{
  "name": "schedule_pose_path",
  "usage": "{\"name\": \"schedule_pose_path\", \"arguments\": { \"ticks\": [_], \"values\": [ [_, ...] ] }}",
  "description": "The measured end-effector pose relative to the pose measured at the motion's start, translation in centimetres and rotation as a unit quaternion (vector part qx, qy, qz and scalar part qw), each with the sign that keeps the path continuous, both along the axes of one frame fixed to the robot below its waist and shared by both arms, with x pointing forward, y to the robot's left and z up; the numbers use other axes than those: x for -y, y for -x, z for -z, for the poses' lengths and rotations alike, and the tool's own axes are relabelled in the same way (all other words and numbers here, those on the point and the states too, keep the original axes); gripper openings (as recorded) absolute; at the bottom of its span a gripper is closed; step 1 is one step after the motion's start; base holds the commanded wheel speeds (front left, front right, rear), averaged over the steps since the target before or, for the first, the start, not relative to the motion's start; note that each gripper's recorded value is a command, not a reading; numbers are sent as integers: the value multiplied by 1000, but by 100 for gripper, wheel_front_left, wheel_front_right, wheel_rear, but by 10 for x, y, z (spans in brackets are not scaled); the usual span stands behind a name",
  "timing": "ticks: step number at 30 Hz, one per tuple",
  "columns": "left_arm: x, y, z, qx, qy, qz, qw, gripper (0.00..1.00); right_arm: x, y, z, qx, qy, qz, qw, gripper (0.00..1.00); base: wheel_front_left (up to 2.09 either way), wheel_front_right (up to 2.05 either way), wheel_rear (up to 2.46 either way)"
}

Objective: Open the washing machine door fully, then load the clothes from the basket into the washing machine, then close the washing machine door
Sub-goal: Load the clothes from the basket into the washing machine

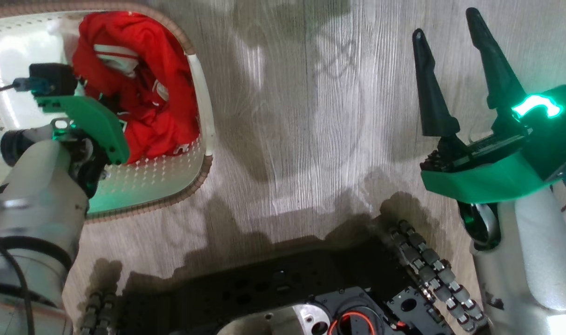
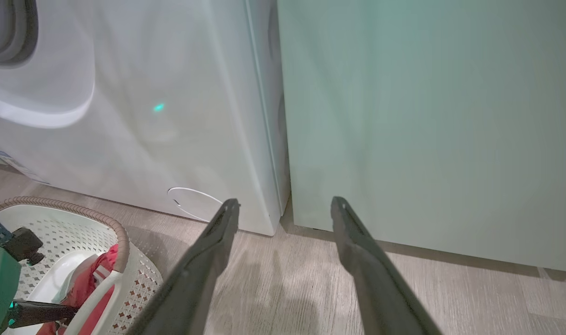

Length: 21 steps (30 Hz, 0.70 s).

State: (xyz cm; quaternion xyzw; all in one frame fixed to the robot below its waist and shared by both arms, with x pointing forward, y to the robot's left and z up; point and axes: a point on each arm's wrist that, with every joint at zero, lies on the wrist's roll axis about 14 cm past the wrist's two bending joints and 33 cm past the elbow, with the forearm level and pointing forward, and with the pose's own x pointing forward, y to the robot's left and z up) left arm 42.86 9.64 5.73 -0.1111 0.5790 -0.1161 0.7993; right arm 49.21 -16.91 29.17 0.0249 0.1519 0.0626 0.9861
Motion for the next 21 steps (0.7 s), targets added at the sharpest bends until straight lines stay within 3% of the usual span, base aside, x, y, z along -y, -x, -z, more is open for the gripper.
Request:
{"name": "schedule_pose_path", "arguments": {
  "ticks": [7,21],
  "values": [
    [-13,-18,-26,63,-8,-32,997,0,-3,-3,-17,15,-12,2,1000,100,0,0,0],
    [-24,-42,-111,186,-30,-26,982,0,-25,-9,-68,63,-39,-18,997,100,0,0,0]
  ]
}}
